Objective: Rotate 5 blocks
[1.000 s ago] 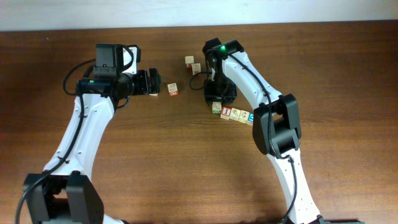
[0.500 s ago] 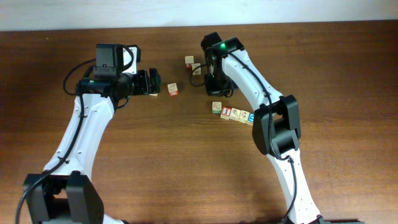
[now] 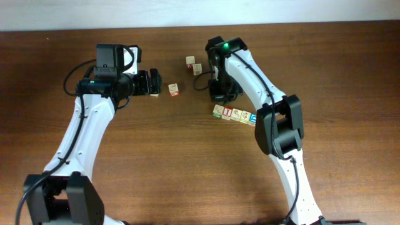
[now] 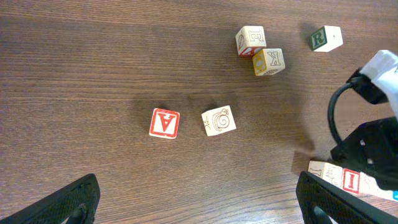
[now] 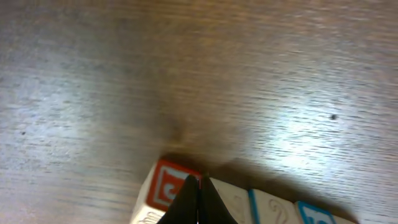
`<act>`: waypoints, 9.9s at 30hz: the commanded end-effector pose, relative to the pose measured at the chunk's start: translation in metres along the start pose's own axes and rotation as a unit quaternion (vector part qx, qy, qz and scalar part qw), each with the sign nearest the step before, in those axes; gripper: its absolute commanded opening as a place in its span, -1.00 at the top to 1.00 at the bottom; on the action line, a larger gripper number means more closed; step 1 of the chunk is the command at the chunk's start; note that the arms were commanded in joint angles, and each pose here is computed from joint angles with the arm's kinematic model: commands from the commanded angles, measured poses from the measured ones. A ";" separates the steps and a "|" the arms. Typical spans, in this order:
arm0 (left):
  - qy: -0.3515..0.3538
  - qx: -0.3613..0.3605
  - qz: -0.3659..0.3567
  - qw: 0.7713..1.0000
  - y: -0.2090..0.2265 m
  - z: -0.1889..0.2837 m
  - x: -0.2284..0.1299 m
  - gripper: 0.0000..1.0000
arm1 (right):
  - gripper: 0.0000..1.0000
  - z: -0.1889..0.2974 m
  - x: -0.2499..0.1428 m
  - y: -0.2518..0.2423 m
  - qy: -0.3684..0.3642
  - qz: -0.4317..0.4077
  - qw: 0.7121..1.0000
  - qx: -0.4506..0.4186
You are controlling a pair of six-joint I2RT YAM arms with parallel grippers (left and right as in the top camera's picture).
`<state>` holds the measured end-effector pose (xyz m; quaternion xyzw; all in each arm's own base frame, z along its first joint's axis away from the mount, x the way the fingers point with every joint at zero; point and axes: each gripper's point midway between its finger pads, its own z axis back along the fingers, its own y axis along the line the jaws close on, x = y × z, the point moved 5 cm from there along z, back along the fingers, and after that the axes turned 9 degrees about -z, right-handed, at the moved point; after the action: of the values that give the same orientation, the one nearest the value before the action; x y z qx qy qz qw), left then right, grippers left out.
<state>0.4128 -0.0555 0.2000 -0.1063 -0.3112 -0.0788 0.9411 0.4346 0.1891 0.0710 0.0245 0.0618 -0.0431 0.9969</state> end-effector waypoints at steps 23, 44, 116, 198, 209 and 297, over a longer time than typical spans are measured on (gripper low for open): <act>-0.006 -0.001 0.002 1.000 -0.001 0.001 0.006 -0.98 | 0.91 0.189 -0.077 -0.129 -0.089 -0.078 0.992 0.032; -0.006 -0.001 0.002 1.000 -0.001 0.001 0.006 -0.98 | 0.92 -0.009 -0.067 -0.120 -0.045 -0.091 0.994 0.031; -0.094 0.015 -0.029 0.995 -0.009 -0.023 0.042 -0.99 | 0.82 -0.005 -0.021 0.045 -0.197 0.096 0.972 0.087; 0.172 -0.056 -0.120 0.976 -0.075 -0.080 -0.034 1.00 | 0.91 0.145 -0.020 -0.096 -0.063 0.074 0.972 0.213; 0.180 -0.033 -0.108 0.977 -0.066 -0.079 -0.035 1.00 | 0.92 0.063 -0.027 -0.087 0.006 0.055 0.966 0.254; 0.229 -0.167 -0.021 0.959 -0.067 -0.137 -0.070 1.00 | 0.91 -0.004 -0.021 -0.081 -0.104 0.017 0.946 0.307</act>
<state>0.4202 -0.1428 0.0683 -0.2377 -0.0786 -0.1750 0.9522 0.4092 0.1076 0.0670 0.3298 -0.0617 -0.0466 0.9409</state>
